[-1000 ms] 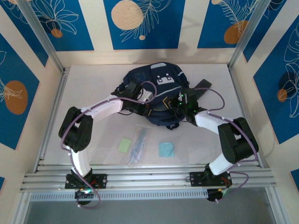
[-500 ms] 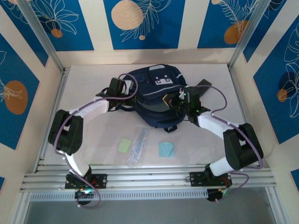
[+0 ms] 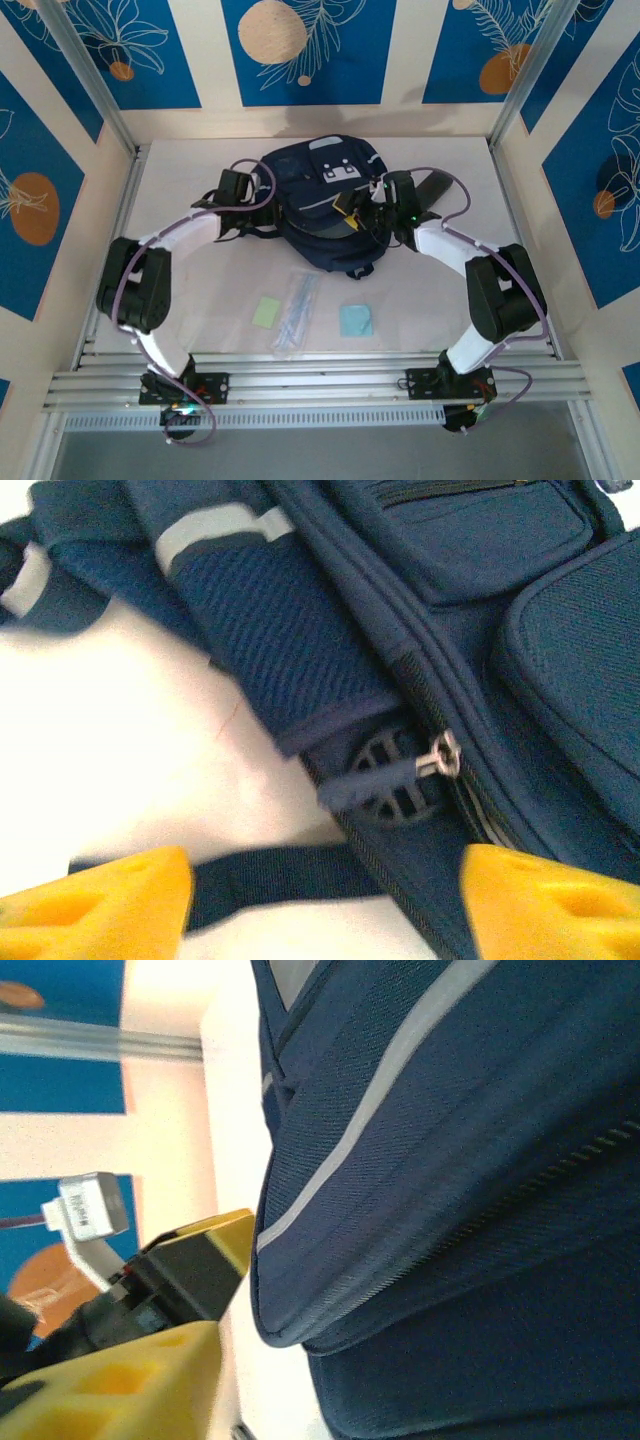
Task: Pack the student bag
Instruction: Unzip the student bag at the top-center of the table, then pick up the glasses case from the top-right of the table, then open the student bag at the top-center of the table.
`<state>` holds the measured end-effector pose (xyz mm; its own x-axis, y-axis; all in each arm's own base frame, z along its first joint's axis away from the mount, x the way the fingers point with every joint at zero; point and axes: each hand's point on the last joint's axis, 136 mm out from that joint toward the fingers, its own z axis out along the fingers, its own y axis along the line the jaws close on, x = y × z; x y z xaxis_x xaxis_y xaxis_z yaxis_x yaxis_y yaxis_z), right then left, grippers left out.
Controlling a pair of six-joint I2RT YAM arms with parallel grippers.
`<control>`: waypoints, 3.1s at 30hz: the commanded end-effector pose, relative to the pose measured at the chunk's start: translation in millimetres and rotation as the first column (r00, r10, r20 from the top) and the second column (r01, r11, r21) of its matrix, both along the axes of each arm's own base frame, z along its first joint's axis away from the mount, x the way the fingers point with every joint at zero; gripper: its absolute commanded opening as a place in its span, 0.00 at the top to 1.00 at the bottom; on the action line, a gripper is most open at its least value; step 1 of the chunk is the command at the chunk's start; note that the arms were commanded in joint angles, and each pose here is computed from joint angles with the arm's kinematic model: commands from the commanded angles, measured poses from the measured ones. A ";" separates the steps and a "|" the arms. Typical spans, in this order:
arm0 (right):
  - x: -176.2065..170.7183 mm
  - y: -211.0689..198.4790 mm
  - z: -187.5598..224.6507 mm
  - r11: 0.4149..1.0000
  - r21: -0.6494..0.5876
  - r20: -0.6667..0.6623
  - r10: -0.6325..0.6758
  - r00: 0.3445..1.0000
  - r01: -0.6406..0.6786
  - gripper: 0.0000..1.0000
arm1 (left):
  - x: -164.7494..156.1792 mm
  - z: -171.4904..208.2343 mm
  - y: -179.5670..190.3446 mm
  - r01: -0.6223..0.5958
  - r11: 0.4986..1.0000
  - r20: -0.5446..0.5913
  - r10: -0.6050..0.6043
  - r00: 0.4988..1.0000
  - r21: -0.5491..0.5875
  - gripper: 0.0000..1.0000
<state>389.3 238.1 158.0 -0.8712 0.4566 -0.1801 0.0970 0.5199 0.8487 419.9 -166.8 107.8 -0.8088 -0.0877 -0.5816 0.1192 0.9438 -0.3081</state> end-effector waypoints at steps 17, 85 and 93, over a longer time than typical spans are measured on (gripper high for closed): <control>55.0 -202.7 -63.1 0.759 -0.606 -0.165 -0.412 0.896 0.237 0.01 | -29.0 56.4 -55.8 0.175 0.958 0.152 -0.143 0.978 -0.228 0.00; -20.5 -195.7 -5.1 0.858 -0.481 -0.058 -0.239 0.969 0.183 0.50 | -10.9 -75.7 -177.7 0.660 0.663 -0.062 -0.688 0.723 0.352 0.49; -21.6 -192.7 3.1 0.867 -0.460 -0.035 -0.231 0.972 0.189 0.53 | -12.5 -71.9 -170.7 0.652 0.684 -0.075 -0.669 0.739 0.328 1.00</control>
<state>367.7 41.0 149.5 -0.7890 0.5276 -0.3147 0.3509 0.8075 0.4741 410.2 -371.7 69.5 -0.4674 0.6244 -0.6259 0.7968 0.6042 0.0078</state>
